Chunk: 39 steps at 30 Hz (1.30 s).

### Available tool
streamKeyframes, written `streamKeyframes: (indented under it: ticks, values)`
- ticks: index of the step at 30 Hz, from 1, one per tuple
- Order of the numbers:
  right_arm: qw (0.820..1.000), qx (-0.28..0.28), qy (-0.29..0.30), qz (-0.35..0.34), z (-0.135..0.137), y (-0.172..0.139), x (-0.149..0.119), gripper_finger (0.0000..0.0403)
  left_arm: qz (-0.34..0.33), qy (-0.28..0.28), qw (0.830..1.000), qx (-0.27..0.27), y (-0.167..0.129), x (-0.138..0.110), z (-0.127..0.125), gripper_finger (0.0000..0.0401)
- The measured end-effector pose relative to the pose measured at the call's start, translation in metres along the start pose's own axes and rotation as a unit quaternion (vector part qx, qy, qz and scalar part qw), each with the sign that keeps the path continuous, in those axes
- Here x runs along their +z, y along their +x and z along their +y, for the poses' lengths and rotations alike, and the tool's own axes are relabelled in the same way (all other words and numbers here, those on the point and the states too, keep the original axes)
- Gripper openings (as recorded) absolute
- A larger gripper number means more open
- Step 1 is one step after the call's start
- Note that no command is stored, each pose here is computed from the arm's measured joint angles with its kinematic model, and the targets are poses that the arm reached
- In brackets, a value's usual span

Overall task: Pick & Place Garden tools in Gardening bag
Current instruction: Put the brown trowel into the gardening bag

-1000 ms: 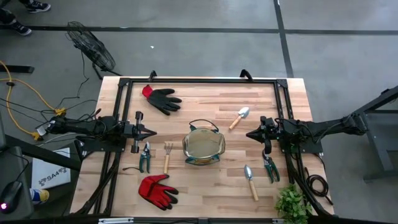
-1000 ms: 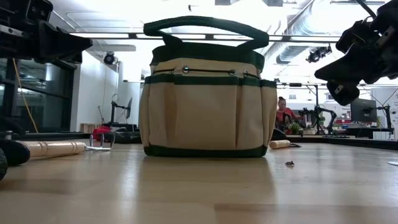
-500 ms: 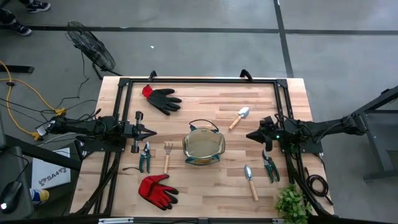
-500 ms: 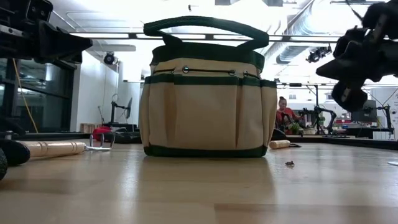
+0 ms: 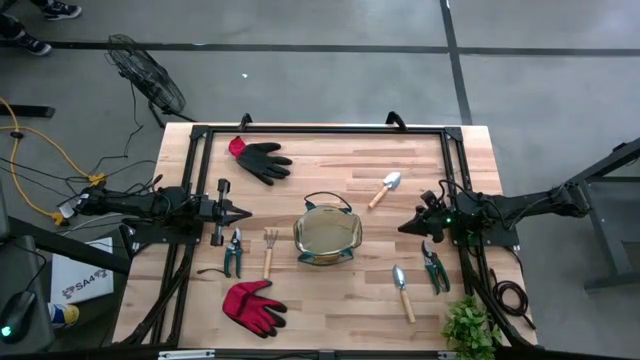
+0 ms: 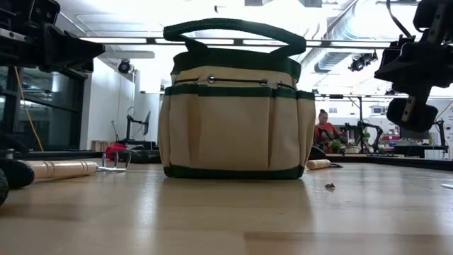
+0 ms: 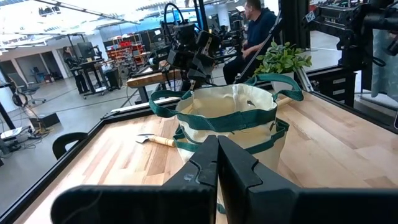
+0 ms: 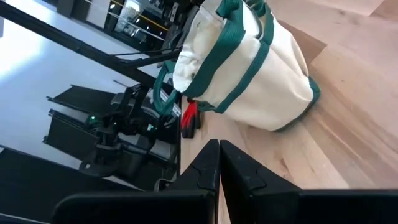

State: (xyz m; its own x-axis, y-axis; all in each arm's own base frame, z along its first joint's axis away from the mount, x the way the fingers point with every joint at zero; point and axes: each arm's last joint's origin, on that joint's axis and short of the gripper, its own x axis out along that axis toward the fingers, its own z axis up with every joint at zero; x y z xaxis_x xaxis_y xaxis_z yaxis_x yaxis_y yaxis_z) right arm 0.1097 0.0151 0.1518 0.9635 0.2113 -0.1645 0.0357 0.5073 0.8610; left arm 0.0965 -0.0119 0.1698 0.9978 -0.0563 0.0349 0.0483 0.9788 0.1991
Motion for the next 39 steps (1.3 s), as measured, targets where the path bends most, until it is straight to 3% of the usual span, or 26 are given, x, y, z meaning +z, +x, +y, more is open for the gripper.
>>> streamKeyframes:
  ticks: [8, 16, 22, 25, 28, 34, 39]
  values:
    - [0.998, 0.027, 0.006, 0.048, 0.002, 0.000, -0.003, 0.0003, 0.000, 0.000, 1.000, 0.000, 0.000, 0.000, 0.000, 0.0000]
    - [0.995, 0.024, 0.070, 0.073, 0.005, -0.001, -0.003, 0.0003, 0.000, 0.000, 1.000, 0.000, 0.000, 0.000, 0.000, 0.0000]
    - [0.992, -0.060, 0.074, 0.080, 0.027, -0.007, 0.006, 0.0003, 0.000, 0.000, 1.000, 0.000, 0.000, 0.000, 0.000, 0.0000]
    - [0.984, -0.123, 0.095, 0.088, 0.037, -0.009, 0.010, 0.0003, 0.000, 0.000, 1.000, 0.001, 0.000, 0.000, 0.000, 0.0000]
    - [0.975, -0.153, 0.122, 0.102, 0.048, -0.007, 0.011, 0.0003, 0.000, 0.000, 1.000, 0.001, 0.000, 0.000, 0.000, 0.0000]
    - [0.949, -0.198, 0.190, 0.153, 0.057, 0.006, 0.001, 0.0003, 0.000, 0.000, 1.000, 0.001, 0.000, 0.000, 0.000, 0.0000]
    - [0.916, -0.248, 0.249, 0.195, 0.057, 0.015, -0.019, 0.0003, 0.000, 0.000, 1.000, 0.001, 0.000, 0.000, 0.000, 0.0000]
